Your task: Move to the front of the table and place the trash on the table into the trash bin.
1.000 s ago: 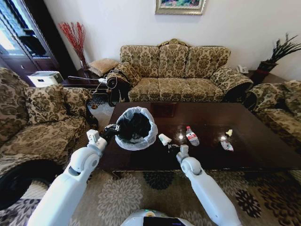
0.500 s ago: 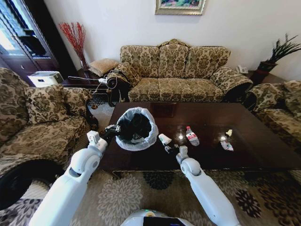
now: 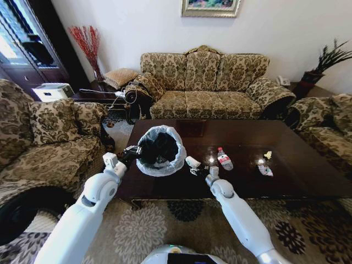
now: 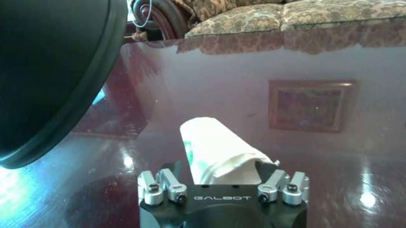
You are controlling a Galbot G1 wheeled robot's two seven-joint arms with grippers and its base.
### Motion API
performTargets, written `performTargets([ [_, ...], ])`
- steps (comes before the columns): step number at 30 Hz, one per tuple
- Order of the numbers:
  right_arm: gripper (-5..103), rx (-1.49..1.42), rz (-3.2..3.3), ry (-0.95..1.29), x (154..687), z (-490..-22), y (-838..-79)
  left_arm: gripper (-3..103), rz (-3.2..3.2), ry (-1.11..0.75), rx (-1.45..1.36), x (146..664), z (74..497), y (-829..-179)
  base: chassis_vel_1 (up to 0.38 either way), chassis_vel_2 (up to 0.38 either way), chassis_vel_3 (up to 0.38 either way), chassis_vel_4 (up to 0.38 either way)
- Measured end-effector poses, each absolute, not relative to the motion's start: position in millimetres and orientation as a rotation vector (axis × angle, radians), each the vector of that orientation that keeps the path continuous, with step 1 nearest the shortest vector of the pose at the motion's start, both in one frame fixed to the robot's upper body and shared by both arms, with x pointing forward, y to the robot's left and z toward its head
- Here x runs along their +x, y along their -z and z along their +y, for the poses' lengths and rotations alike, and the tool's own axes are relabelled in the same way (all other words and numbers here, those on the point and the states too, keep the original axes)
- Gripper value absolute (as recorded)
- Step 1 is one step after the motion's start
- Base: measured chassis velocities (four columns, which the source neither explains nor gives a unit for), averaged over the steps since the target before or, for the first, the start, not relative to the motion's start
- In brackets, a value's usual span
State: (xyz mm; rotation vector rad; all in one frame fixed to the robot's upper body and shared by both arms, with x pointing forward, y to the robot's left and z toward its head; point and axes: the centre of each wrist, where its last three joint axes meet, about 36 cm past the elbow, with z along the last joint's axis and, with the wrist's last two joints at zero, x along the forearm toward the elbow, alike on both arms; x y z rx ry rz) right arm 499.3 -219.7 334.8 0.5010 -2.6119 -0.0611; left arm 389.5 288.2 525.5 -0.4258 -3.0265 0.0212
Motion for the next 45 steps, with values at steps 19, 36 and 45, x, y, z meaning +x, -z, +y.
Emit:
performTargets([
  [19, 24, 0.427, -2.619, 0.049, 513.2, -215.5, -330.9, 1, -3.023, -0.017, -0.519, 384.5, 288.4, -535.7, 0.000, 0.000, 0.000, 0.000],
  [36, 0, 0.399, -2.948, 0.017, 494.5, -224.0, -437.3, 1, -3.010, -0.016, -0.518, 376.3, 285.5, -531.6, 0.000, 0.000, 0.000, 0.000],
  [45, 0, 0.780, -3.126, 0.231, 456.7, -195.8, -572.5, 1, -2.965, -0.018, -0.538, 374.2, 279.8, -525.5, 0.000, 0.000, 0.000, 0.000],
])
